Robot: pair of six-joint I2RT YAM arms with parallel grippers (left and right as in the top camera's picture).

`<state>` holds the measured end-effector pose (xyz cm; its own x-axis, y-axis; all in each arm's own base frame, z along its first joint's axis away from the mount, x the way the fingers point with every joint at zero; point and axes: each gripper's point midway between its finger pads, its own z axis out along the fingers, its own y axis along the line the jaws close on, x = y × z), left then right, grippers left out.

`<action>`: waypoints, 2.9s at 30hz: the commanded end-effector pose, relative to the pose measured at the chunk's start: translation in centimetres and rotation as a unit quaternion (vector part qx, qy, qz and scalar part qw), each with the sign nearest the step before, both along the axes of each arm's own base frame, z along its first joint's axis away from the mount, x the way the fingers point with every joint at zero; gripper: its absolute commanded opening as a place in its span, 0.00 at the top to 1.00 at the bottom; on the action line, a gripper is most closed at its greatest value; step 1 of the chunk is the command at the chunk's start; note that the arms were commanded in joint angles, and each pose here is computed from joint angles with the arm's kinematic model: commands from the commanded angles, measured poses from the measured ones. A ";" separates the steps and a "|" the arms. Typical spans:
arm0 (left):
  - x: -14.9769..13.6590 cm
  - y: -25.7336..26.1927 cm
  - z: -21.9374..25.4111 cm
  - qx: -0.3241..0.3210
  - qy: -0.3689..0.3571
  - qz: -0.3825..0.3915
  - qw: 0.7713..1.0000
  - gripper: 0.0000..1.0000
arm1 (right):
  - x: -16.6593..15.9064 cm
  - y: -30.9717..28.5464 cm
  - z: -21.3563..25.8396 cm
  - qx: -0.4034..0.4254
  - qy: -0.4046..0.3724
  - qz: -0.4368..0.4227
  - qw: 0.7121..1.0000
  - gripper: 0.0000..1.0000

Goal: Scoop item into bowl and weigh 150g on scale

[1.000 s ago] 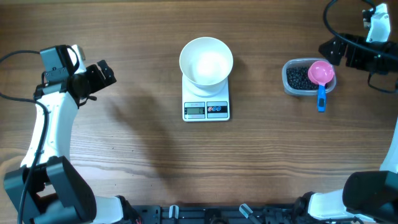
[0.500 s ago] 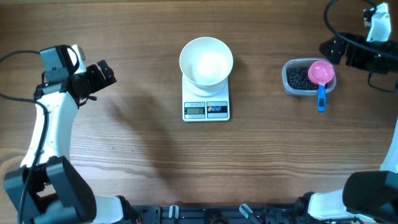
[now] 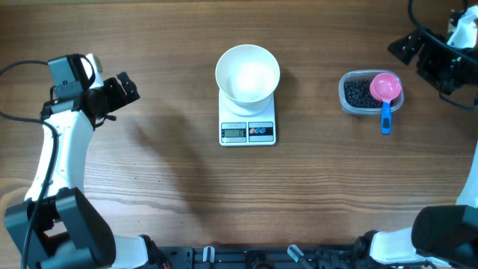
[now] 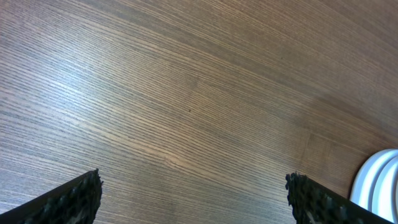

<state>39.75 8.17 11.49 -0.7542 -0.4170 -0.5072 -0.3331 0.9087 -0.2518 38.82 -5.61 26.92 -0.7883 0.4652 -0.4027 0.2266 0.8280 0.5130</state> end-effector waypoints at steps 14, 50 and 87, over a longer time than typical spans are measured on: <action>0.0 0.3 0.9 0.015 -0.011 -0.005 1.000 0.00 | -0.4 -0.1 -1.0 0.006 0.028 -0.017 0.999 0.00; 0.0 0.3 0.9 0.015 -0.011 -0.005 1.000 0.00 | -5.8 -0.5 -1.2 0.061 0.124 -0.042 0.990 0.00; 0.0 0.3 0.9 0.015 -0.011 -0.005 1.000 0.00 | -6.6 -1.2 -1.6 0.070 0.144 -0.066 0.985 0.96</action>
<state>39.73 8.23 11.48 -0.7538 -0.4170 -0.5078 -0.3352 0.9087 -0.2487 31.91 -6.58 25.10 -0.7866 0.6126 -0.0773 0.4909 0.6964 0.5235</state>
